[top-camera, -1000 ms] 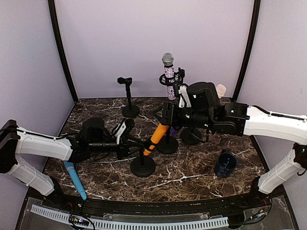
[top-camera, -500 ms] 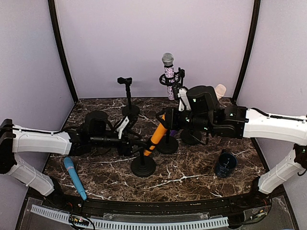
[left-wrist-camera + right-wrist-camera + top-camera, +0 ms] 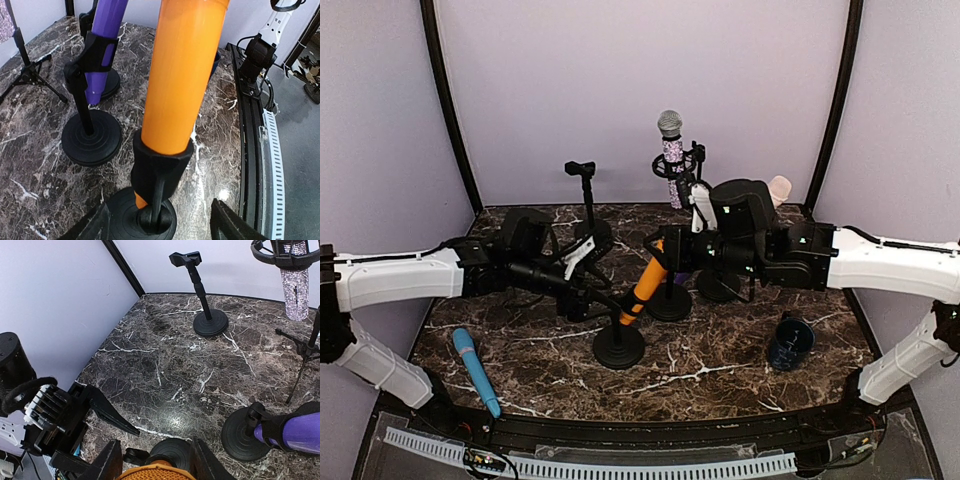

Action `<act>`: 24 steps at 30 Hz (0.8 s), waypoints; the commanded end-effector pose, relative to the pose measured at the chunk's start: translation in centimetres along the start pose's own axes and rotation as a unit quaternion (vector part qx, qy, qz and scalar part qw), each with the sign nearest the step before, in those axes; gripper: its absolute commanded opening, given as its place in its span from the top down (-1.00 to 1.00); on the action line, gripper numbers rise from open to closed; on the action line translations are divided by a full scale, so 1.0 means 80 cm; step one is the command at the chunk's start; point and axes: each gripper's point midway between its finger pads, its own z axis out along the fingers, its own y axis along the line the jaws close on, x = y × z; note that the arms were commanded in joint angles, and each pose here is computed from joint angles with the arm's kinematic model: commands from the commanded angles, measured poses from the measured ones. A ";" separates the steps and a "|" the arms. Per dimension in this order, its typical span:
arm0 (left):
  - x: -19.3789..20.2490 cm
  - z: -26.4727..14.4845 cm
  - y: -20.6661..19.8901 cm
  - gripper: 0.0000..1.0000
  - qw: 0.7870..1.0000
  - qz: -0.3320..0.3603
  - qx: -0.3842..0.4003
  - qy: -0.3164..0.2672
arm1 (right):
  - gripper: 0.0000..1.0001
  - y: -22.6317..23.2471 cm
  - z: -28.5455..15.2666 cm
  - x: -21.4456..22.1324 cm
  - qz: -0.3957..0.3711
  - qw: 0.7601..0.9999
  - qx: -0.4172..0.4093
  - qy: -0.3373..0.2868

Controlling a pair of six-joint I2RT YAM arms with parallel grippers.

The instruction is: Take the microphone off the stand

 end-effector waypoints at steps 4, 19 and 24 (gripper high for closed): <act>0.019 0.006 -0.009 -0.43 0.998 0.005 0.053 0.037 | 0.24 0.020 -0.006 -0.022 -0.006 0.999 -0.030 -0.034; 0.012 0.014 0.010 0.05 0.999 0.030 0.018 0.020 | 0.25 0.028 -0.001 -0.021 -0.016 0.998 -0.044 -0.033; 0.023 0.016 0.013 0.31 0.999 0.035 0.013 0.030 | 0.25 0.030 0.001 -0.023 -0.019 0.998 -0.046 -0.035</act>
